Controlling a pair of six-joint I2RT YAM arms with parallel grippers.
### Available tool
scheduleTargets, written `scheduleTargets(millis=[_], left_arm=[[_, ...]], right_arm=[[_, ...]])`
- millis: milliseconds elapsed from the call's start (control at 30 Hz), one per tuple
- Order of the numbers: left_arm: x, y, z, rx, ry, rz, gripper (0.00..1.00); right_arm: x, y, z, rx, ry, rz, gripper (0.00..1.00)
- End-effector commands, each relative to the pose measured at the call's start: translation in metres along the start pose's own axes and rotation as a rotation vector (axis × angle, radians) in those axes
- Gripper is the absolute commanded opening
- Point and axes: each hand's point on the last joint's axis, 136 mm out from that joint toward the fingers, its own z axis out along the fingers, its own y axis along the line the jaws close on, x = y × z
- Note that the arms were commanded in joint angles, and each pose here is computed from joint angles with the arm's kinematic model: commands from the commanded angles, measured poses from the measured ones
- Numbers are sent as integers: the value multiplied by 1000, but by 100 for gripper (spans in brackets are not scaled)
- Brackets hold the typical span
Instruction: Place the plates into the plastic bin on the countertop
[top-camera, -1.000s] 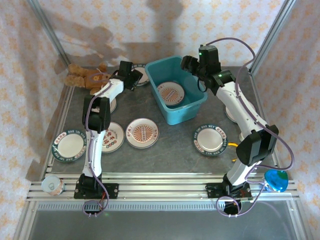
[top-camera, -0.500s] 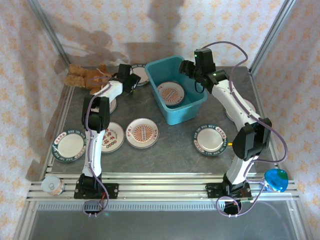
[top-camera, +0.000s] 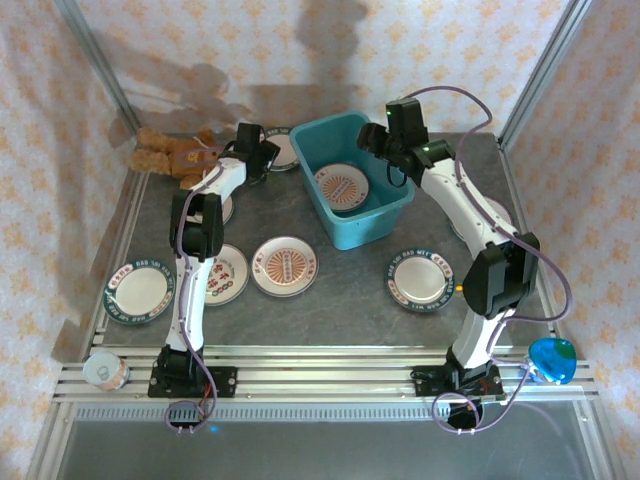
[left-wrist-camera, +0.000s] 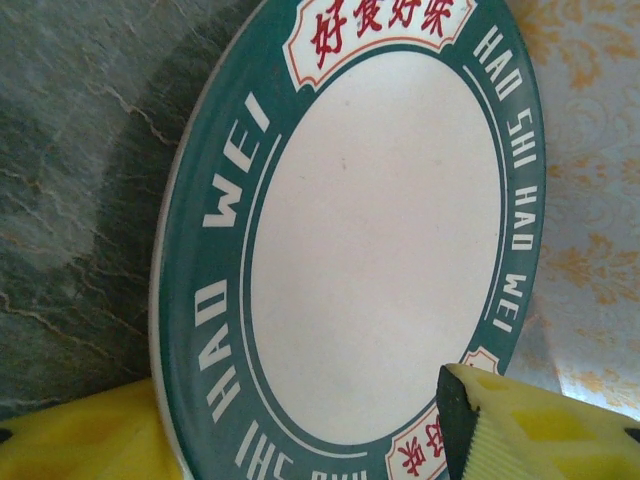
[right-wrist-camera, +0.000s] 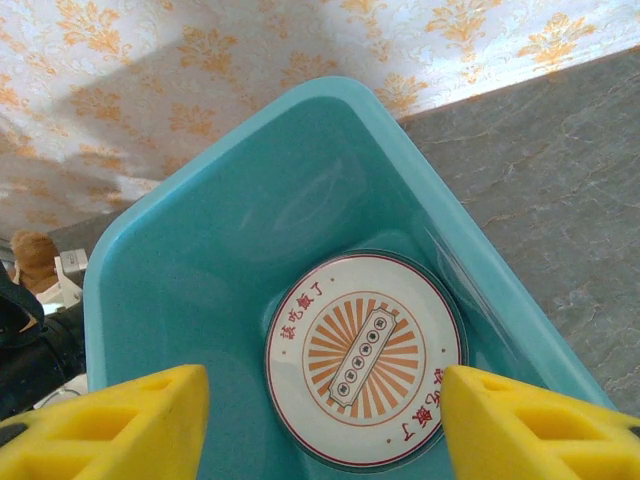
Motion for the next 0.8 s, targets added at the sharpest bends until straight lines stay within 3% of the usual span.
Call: scheduleTargets(millis=[0,100,267,533,767], left_arm=[[0,17,12,-30,3,-35,63],[2,20,17,-31,8,-39,59],[6,25,21,-42,19,-37,44],[13,29,8,-48,23,-27,22],[18,21,-9,4,22,-21,10]], right_arm=[[2,-6,1,19,9,15,62],[5,-8,3,24,13,13,61],[10,-11,5,27,21,13,58],[16,-14,8,15,26,9,56],[16,-18,9,0,24,22,53]])
